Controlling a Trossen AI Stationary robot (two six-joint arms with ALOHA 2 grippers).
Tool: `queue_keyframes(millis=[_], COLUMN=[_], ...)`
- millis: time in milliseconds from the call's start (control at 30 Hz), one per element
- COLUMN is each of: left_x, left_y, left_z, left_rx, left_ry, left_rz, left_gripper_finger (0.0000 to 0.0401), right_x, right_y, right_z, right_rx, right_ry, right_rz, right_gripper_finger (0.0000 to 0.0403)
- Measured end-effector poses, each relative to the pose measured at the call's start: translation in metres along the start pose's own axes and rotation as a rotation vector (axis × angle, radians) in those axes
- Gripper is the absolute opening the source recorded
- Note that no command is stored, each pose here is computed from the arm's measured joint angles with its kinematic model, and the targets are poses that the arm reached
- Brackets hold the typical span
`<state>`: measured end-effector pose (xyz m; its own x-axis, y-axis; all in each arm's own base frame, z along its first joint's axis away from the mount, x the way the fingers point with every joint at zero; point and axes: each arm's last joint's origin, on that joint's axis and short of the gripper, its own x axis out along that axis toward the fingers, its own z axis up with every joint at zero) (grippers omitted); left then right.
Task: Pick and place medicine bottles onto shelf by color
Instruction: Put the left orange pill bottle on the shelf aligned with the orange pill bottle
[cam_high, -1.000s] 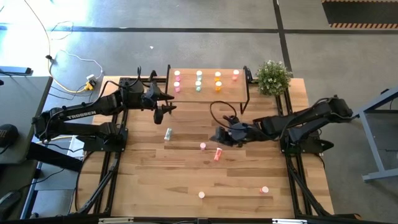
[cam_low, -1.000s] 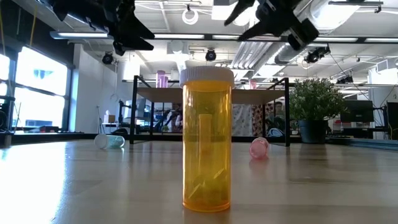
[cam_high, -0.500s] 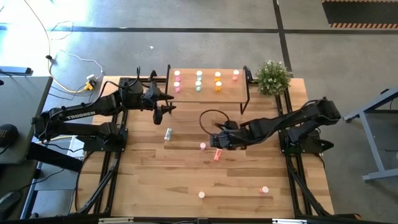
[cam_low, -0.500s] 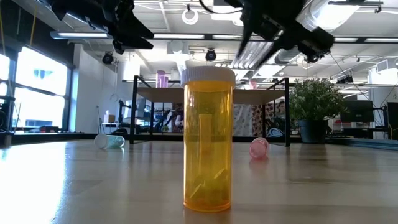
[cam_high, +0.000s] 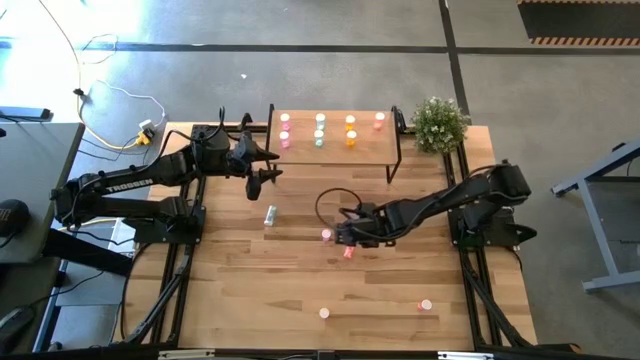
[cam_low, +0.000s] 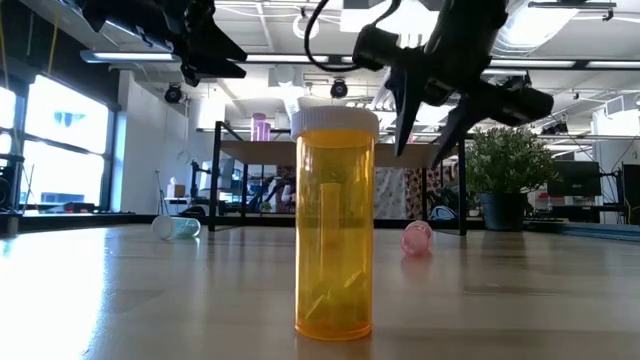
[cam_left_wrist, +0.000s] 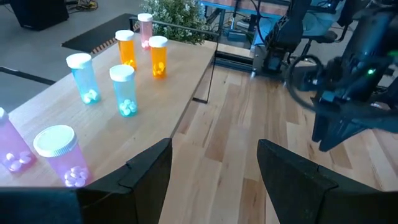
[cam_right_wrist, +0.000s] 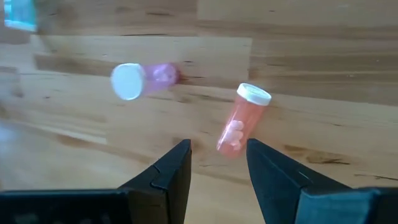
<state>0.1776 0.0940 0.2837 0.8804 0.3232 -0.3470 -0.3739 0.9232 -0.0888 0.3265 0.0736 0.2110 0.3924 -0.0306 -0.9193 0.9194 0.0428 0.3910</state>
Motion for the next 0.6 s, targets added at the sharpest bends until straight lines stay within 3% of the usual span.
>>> queue_keyframes(millis=[367,600], left_x=[0.0,0.0], left_y=[0.0,0.0], left_z=[0.0,0.0], left_rx=[0.0,0.0], left_ry=[0.0,-0.002], left_rz=[0.0,0.0], left_gripper_finger=[0.0225,0.0225], right_x=[0.027,0.033], right_y=[-0.002,-0.004], right_z=[-0.003,-0.003], right_rx=[0.048,0.081], right_ry=[-0.005,-0.036], right_rz=[-0.071,-0.093], right_gripper_finger=[0.0148,0.0176])
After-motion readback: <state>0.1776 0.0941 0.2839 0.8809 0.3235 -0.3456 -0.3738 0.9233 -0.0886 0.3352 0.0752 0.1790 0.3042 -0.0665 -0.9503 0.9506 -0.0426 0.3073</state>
